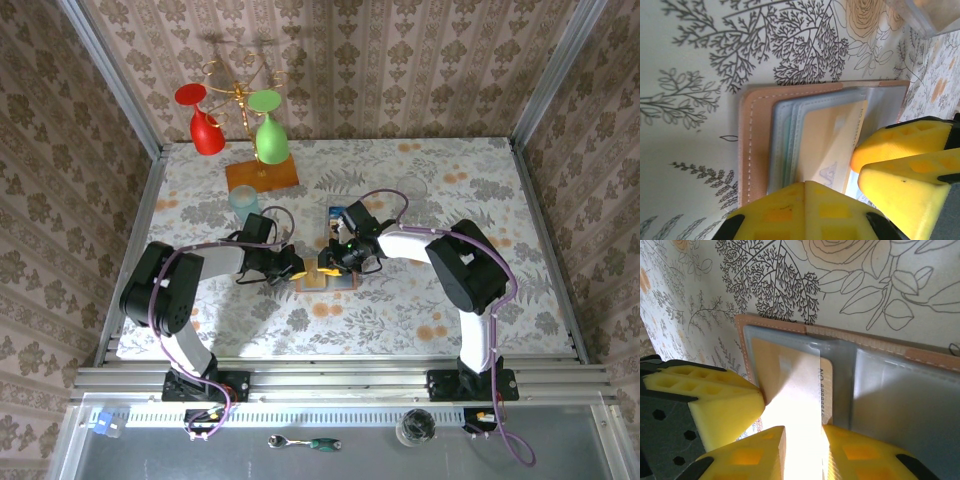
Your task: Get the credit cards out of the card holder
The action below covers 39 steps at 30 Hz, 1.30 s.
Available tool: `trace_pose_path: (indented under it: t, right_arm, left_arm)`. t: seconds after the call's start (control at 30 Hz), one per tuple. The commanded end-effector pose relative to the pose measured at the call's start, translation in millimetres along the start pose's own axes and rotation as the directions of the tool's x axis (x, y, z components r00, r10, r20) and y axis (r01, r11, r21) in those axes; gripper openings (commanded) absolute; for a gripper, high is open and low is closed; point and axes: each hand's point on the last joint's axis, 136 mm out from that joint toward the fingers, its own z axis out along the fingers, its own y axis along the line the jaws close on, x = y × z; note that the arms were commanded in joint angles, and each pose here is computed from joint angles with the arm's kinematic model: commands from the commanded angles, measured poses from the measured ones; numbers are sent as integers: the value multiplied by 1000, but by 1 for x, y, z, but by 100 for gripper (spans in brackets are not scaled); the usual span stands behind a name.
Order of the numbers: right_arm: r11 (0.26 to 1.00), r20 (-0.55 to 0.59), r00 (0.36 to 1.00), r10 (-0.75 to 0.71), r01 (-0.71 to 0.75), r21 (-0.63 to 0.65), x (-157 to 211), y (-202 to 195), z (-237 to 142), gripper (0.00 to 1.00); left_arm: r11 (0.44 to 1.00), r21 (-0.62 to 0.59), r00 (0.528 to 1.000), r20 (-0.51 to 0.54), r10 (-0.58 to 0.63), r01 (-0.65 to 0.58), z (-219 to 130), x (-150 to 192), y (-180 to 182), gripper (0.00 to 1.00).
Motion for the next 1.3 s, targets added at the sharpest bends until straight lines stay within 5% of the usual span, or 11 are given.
trace_pose_path:
  t: [0.0,1.27]
  right_arm:
    - [1000,-28,1000,6,-6,-10,1,3,6,24]
    - [992,33,999,-38,34,122,-4,-5,-16,26]
  left_arm:
    - [1000,-18,1000,-5,4,-5,-3,3,5,3]
    - [1000,-20,1000,2,-7,7,-3,0,13,1]
